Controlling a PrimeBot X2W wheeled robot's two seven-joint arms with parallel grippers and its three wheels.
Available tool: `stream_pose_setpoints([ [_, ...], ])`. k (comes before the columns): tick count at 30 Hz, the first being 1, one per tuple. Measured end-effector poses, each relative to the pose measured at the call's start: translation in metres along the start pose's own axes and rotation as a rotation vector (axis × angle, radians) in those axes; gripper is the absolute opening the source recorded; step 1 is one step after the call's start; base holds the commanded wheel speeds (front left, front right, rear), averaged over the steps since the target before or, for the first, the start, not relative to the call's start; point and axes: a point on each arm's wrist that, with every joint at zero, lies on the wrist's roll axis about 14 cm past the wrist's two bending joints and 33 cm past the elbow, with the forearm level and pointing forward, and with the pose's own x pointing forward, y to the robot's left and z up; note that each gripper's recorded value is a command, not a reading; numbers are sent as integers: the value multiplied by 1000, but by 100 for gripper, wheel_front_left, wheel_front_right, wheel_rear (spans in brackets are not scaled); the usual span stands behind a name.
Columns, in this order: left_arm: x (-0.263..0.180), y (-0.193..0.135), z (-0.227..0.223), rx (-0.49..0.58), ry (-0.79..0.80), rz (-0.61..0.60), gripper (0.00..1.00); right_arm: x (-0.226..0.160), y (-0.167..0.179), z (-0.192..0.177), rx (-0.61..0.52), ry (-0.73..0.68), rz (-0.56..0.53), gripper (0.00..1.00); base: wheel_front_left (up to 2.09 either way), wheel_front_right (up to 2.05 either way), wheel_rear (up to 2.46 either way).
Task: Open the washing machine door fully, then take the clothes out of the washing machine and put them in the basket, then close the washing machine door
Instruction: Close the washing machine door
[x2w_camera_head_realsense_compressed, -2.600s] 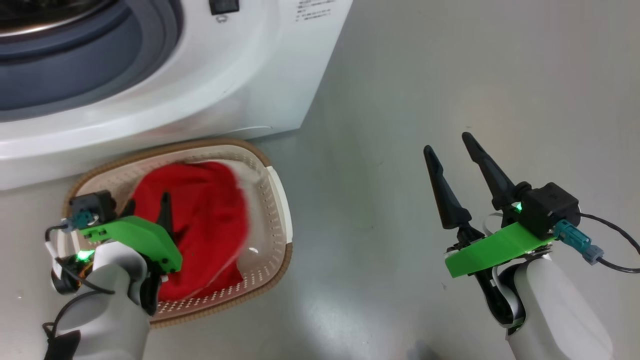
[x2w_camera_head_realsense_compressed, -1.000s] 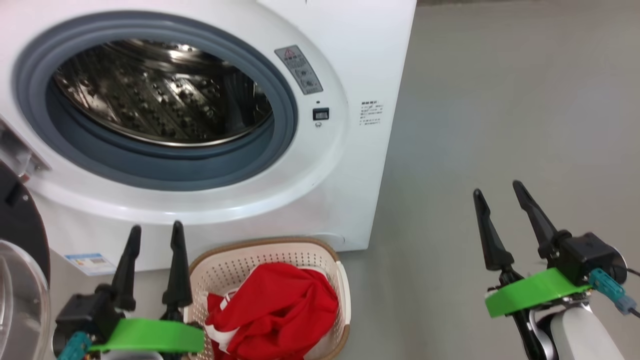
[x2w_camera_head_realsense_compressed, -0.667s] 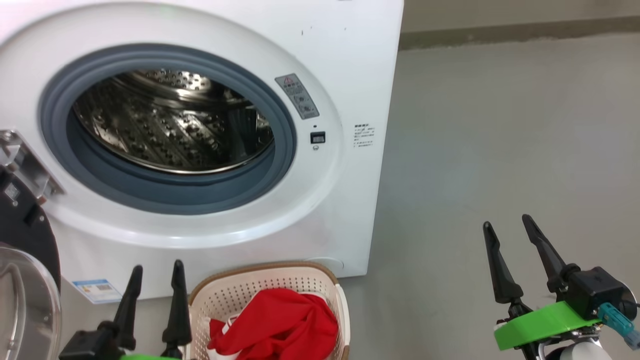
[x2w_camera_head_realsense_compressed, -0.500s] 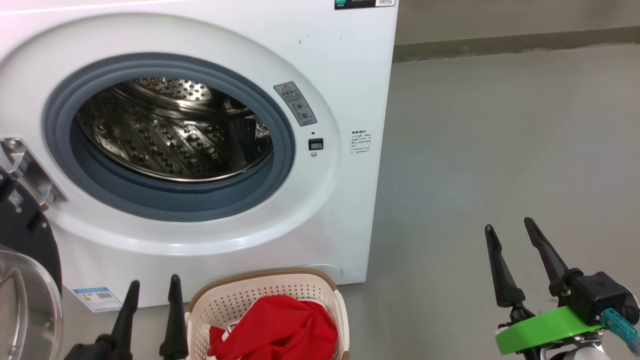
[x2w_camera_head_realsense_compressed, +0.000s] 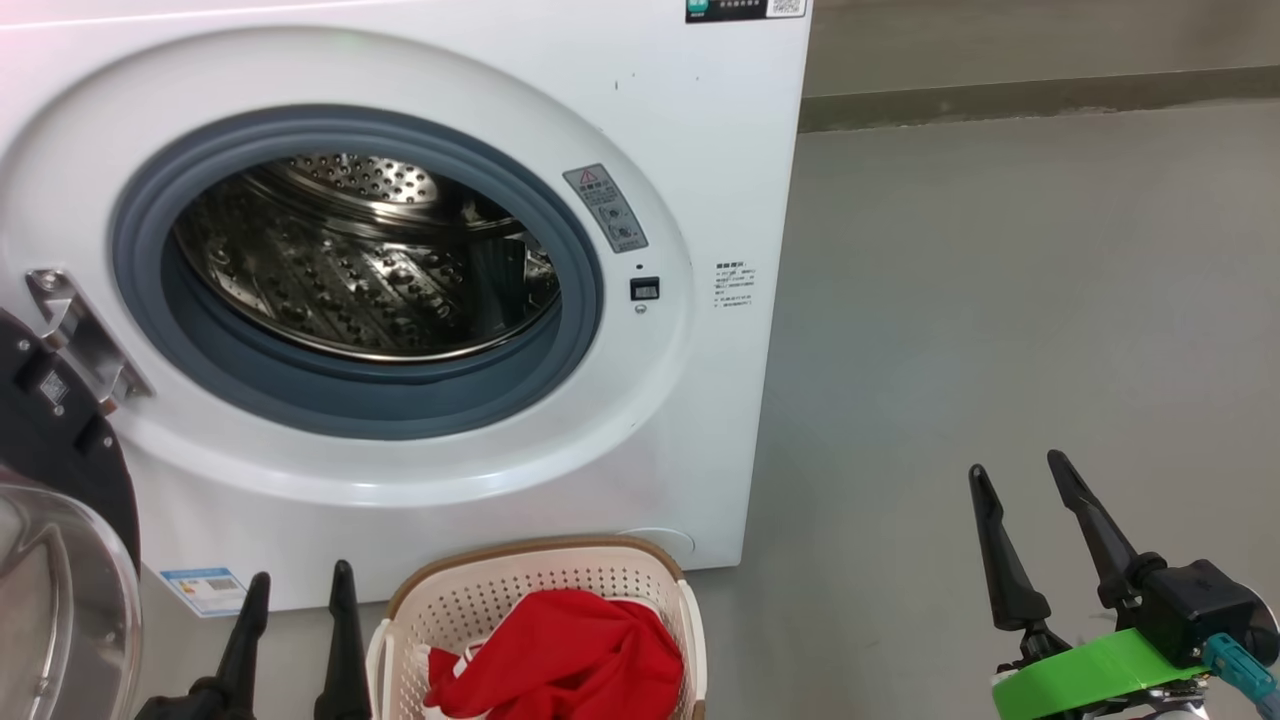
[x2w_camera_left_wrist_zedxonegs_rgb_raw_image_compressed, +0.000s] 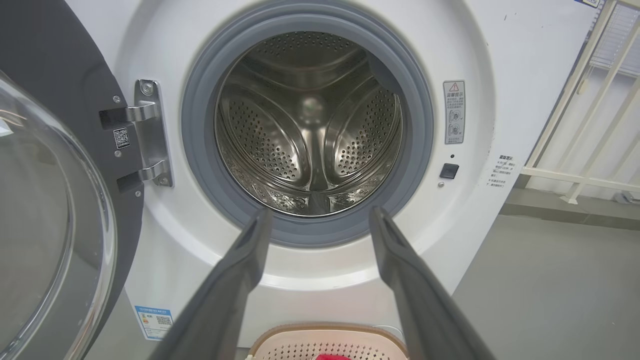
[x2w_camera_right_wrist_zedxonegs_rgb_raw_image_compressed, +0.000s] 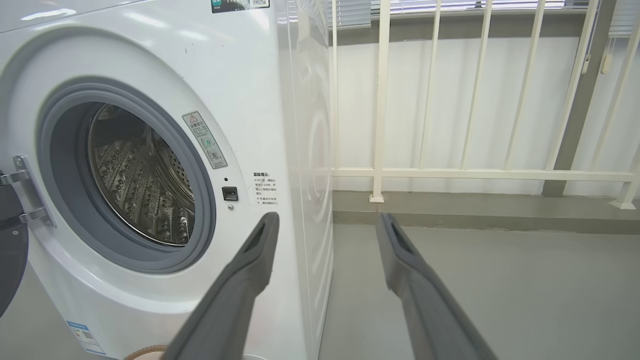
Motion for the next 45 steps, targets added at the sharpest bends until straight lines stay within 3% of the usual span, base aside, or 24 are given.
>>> stream_pose_setpoints([
  [22, 4, -14, 12, -7, -36, -52, 100, 1, -1, -8, 2, 24, -4, 100, -153, 151, 1],
  [45, -2, -1, 16, 3, -47, 2, 100, 9, 15, -17, 12, 47, 46, 100, -9, 9, 0],
])
